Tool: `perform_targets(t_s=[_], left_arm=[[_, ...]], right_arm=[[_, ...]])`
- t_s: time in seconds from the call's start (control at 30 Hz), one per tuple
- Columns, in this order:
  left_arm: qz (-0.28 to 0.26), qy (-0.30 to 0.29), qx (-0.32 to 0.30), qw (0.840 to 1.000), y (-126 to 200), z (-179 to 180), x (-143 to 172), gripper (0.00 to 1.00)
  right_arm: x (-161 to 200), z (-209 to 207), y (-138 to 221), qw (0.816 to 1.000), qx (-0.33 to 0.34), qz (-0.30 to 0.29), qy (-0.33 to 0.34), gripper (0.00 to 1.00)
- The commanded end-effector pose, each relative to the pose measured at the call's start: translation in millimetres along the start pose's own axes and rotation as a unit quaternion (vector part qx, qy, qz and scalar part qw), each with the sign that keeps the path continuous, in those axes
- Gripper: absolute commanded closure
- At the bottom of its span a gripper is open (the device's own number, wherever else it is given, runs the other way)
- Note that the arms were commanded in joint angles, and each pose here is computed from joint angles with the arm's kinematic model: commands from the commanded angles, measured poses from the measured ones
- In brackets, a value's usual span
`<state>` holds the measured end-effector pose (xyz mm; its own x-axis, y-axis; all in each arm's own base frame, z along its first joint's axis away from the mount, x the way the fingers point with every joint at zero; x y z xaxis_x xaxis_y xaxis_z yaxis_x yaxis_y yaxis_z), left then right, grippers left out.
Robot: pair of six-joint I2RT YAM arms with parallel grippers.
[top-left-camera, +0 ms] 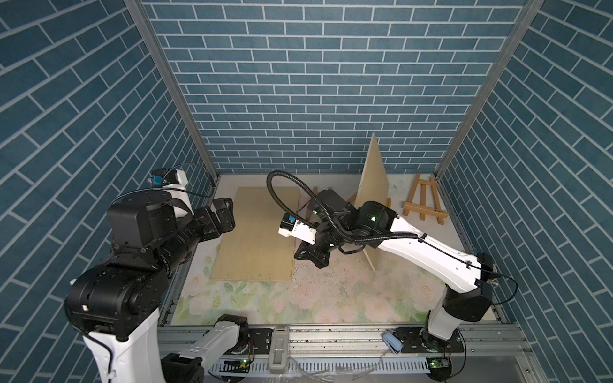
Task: Disassemble the easel
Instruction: Adjust the drawing board.
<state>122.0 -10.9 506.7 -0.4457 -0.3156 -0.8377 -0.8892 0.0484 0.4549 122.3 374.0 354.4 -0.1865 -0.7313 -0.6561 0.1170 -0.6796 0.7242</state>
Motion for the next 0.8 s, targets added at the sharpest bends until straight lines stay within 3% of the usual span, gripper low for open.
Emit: perform_targets(t_s=[0.0, 0.37, 0.77], left_arm=[[0.036, 0.003, 0.027, 0.999, -13.1, -10.6, -4.4, 0.0], [0.05, 0.031, 0.146, 0.988, -2.7, -34.0, -8.2, 0.0], [0.049, 0.011, 0.195, 0.979, 3.9, -45.0, -14.7, 0.0]], right_arm=[[-6.8, -2.9, -27.1, 0.999, -0.029, -0.004, -0.013, 1.0], [23.2, -1.8, -144.6, 0.993, -0.04, 0.106, -0.033, 1.0], [32.1, -5.0, -254.3, 0.987, 0.022, 0.156, -0.012, 1.0]])
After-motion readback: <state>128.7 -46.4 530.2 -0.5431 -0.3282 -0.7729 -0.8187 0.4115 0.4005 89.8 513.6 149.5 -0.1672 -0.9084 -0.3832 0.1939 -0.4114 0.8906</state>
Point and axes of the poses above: each gripper's point midway between its finger pads, its own y axis back along the fingers, its own z axis along the line the jaws close on, x = y × z, the point moved 8 cm from there along y, back along the fingers, and after that the axes turned 2 degrees about y, right-handed, at the moved point
